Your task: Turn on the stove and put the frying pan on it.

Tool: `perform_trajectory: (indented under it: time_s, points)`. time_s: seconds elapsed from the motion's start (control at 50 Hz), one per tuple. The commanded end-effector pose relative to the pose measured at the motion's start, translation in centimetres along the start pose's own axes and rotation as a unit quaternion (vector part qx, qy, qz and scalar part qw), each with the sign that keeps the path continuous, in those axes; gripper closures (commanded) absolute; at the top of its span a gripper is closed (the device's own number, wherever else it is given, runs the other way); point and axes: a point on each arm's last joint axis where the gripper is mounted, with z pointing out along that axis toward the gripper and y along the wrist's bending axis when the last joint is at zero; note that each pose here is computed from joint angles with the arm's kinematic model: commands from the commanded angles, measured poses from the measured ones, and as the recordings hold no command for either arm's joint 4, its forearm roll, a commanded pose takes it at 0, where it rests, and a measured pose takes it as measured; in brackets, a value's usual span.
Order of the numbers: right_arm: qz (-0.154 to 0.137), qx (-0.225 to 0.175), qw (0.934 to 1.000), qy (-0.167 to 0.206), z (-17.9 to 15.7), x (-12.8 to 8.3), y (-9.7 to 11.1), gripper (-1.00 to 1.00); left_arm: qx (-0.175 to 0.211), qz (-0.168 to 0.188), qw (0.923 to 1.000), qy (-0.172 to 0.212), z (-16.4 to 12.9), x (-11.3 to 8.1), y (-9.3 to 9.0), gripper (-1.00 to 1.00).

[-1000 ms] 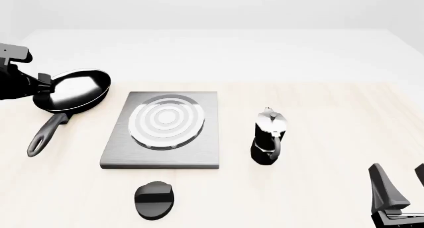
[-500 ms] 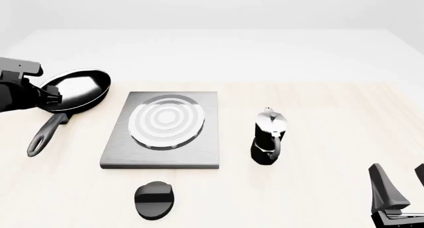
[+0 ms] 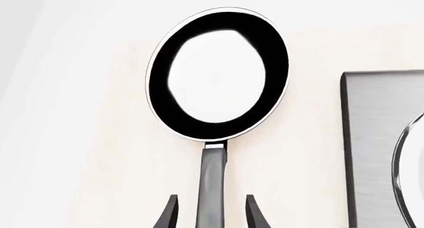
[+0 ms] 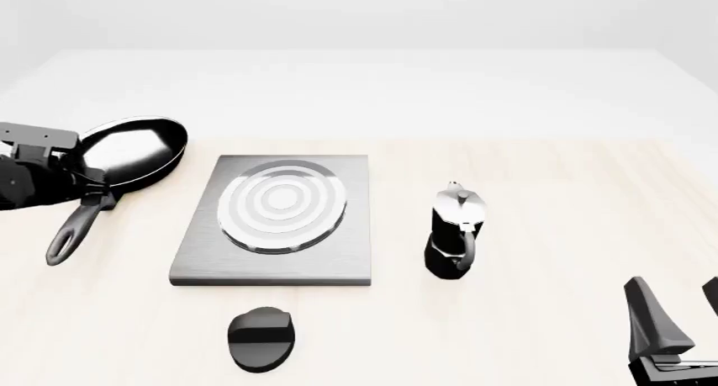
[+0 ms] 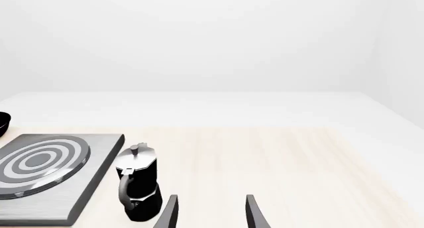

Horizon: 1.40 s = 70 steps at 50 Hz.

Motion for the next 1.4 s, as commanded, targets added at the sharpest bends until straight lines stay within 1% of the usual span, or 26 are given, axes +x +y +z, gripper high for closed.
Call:
perform_trajectory:
  time_s: [0.02,0.22,0.54,0.8,0.92,1.22,1.34,1.36,1.4]
  points:
    - [0.000,0.000,1.0000,0.000,0.0,0.0,0.0,-1.00,-0.001,-0.001,0.9999,0.015,1.6,1.5,0.1,-1.00]
    - [0.000,0.000,1.0000,0.000,0.0,0.0,0.0,-1.00,-0.003,-0.002,0.9997,0.025,2.7,2.4,0.3,-1.00]
    - [0.000,0.000,1.0000,0.000,0.0,0.0,0.0,-1.00,0.000,-0.001,0.9992,0.039,4.2,3.8,0.1,-1.00]
    - [0.000,0.000,1.0000,0.000,0.0,0.0,0.0,-1.00,-0.003,-0.001,0.9986,0.052,5.4,5.1,0.4,-1.00]
    - [0.000,0.000,1.0000,0.000,0.0,0.0,0.0,-1.00,-0.002,-0.001,0.9985,0.055,5.6,5.5,0.2,-1.00]
    - [0.000,0.000,1.0000,0.000,0.0,0.0,0.0,-1.00,0.001,-0.004,0.9974,0.072,7.0,7.4,0.0,-1.00]
    - [0.000,0.000,1.0000,0.000,0.0,0.0,0.0,-1.00,0.000,-0.004,0.9972,0.075,7.2,7.8,0.0,-1.00]
    - [0.000,0.000,1.0000,0.000,0.0,0.0,0.0,-1.00,0.000,-0.004,0.9973,0.073,7.1,7.8,0.0,1.00]
    - [0.000,0.000,1.0000,0.000,0.0,0.0,0.0,-1.00,0.003,-0.001,0.9972,0.075,7.0,7.8,-0.2,1.00]
